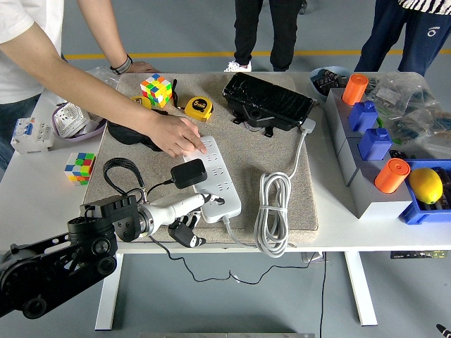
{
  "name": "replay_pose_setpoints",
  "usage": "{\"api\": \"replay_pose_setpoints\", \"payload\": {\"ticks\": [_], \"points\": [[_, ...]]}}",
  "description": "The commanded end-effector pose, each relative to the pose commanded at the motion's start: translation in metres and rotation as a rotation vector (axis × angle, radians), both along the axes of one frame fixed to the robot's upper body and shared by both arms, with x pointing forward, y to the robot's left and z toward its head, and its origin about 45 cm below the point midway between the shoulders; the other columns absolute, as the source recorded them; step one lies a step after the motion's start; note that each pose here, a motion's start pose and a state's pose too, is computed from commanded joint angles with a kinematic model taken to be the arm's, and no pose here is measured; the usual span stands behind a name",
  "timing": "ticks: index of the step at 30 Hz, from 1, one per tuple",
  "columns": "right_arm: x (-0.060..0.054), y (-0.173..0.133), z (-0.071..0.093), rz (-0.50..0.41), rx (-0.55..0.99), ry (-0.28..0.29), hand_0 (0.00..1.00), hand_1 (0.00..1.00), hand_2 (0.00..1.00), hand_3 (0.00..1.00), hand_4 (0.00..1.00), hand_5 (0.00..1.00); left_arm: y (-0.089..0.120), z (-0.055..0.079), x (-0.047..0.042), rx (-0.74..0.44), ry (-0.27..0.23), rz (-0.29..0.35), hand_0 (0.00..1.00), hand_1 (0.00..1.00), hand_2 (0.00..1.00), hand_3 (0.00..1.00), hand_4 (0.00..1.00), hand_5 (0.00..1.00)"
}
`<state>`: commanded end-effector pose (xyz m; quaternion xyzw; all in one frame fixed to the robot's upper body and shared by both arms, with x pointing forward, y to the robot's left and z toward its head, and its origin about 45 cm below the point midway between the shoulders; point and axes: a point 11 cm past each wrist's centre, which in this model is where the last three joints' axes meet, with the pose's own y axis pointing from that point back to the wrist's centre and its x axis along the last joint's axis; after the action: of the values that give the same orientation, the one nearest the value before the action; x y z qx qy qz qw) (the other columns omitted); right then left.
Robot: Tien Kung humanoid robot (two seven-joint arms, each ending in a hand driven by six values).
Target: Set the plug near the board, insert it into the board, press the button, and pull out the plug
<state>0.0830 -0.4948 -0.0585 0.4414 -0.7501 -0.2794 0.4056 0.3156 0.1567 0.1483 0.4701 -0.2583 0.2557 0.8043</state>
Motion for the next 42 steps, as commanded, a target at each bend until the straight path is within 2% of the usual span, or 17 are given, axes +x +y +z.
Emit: {"api": "replay_pose_setpoints", "payload": {"ticks": [12,15,16,21,22,27,28,33,34,39,40,42], "points": [[-0.001,0.0,0.0,-0.003,0.001,0.001,0.604,0.614,0.601,0.55,0.951,0.379,0.002,0.017,0.008,-0.063,-0.054,0.014,0.047,0.105,0.161,0.885,0.786,0.002],[-0.001,0.001,-0.001,-0.003,0.003,0.001,0.604,0.614,0.601,0.55,0.951,0.379,0.003,0.021,0.0109,-0.124,-0.07,0.026,0.047,0.105,0.161,0.885,0.786,0.002],[-0.001,0.001,-0.001,-0.003,0.004,0.0,0.605,0.614,0.601,0.55,0.951,0.379,0.002,0.023,0.0122,-0.148,-0.083,0.028,0.08,0.126,0.204,0.872,0.657,0.002],[-0.001,0.002,-0.001,-0.002,0.005,0.002,0.605,0.614,0.601,0.55,0.951,0.379,0.002,0.034,0.0201,-0.313,-0.158,0.061,0.08,0.126,0.204,0.872,0.657,0.002],[0.0,0.002,-0.001,-0.002,0.005,0.001,0.603,0.613,0.601,0.55,0.951,0.379,0.003,0.036,0.0225,-0.366,-0.18,0.079,0.183,0.261,0.397,0.716,0.844,0.266],[0.001,0.003,-0.001,-0.005,0.007,-0.003,0.603,0.613,0.601,0.55,0.951,0.379,0.005,0.041,0.0278,-0.533,-0.235,0.144,0.183,0.261,0.397,0.716,0.844,0.266],[0.001,0.003,-0.001,-0.005,0.007,-0.003,0.603,0.614,0.601,0.55,0.951,0.379,0.005,0.041,0.0281,-0.545,-0.24,0.148,0.426,0.585,0.576,0.66,0.877,0.405],[0.001,0.004,-0.002,-0.005,0.009,-0.003,0.603,0.614,0.601,0.55,0.951,0.379,0.007,0.036,0.0306,-0.658,-0.266,0.209,0.426,0.585,0.576,0.66,0.877,0.405],[0.001,0.004,-0.002,-0.005,0.009,-0.003,0.604,0.613,0.601,0.55,0.951,0.379,0.008,0.036,0.0313,-0.675,-0.276,0.216,0.607,0.686,0.678,0.725,0.921,0.565],[0.002,0.004,-0.002,-0.004,0.01,-0.003,0.604,0.613,0.601,0.55,0.951,0.379,0.012,0.029,0.0348,-0.729,-0.324,0.258,0.607,0.686,0.678,0.725,0.921,0.565],[0.002,0.005,-0.002,-0.003,0.011,-0.003,0.603,0.614,0.601,0.55,0.951,0.379,0.013,0.027,0.0351,-0.73,-0.325,0.268,0.841,0.851,0.846,0.824,0.945,0.608],[0.002,0.005,-0.002,-0.001,0.011,-0.003,0.603,0.614,0.601,0.55,0.951,0.379,0.015,0.025,0.0355,-0.729,-0.325,0.282,0.841,0.851,0.846,0.824,0.945,0.608]]}}
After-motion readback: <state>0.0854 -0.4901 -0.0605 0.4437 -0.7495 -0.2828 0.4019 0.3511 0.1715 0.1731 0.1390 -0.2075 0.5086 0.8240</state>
